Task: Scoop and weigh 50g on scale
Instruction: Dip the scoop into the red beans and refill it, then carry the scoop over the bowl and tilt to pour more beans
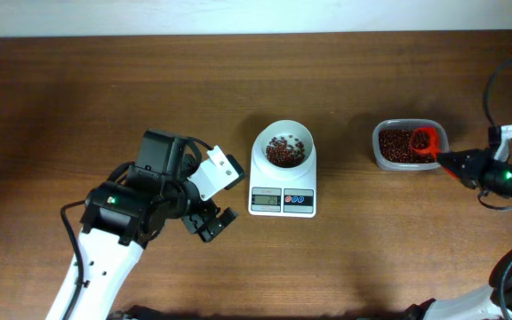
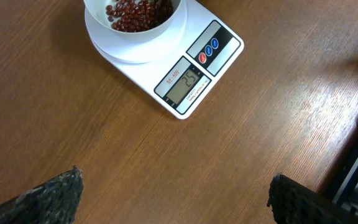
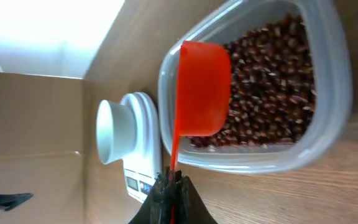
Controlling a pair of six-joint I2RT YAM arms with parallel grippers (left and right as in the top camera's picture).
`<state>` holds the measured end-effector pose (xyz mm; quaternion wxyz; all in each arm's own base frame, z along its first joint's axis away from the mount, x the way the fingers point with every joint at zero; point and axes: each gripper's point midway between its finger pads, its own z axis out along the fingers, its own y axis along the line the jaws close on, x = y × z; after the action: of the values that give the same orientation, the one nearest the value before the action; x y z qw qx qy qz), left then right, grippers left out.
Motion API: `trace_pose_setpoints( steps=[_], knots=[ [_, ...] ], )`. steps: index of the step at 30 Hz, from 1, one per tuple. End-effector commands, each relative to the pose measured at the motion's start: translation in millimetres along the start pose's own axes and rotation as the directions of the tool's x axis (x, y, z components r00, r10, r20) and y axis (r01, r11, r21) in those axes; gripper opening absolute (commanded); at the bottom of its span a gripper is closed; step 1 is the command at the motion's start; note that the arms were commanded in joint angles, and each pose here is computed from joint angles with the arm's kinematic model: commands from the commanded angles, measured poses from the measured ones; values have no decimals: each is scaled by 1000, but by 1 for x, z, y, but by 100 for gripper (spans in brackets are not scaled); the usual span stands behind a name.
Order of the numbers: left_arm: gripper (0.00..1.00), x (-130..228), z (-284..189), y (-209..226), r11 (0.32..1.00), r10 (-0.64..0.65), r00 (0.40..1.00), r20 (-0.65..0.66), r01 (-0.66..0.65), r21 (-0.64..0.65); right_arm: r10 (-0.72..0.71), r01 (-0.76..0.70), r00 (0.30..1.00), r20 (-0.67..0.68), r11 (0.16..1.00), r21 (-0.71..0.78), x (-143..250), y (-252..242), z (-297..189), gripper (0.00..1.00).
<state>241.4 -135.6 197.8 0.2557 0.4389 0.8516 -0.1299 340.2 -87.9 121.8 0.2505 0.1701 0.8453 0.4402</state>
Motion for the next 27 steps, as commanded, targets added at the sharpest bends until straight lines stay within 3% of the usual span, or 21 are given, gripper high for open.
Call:
trace_pose_setpoints(
  steps=[1, 4, 10, 18, 27],
  knots=[
    [99, -7, -5, 1, 1000, 22, 999, 24, -22, -2, -17, 20, 999, 34, 995, -102, -4, 17, -2, 4],
    [99, -7, -5, 1, 1000, 22, 999, 24, -22, -2, -22, 26, 999, 35, 990, -137, -4, 24, 0, 4],
    [99, -7, -5, 1, 1000, 22, 999, 24, -22, -2, -98, 80, 991, -91, 980, -183, 17, 54, 40, 4],
    [99, -7, -5, 1, 1000, 22, 999, 24, -22, -2, -211, 141, 943, -256, 954, -266, 59, 98, 89, 4],
    [99, -7, -5, 1, 1000, 22, 999, 24, -22, -2, -294, 159, 890, -349, 917, -367, 95, 135, 115, 4]
  ],
)
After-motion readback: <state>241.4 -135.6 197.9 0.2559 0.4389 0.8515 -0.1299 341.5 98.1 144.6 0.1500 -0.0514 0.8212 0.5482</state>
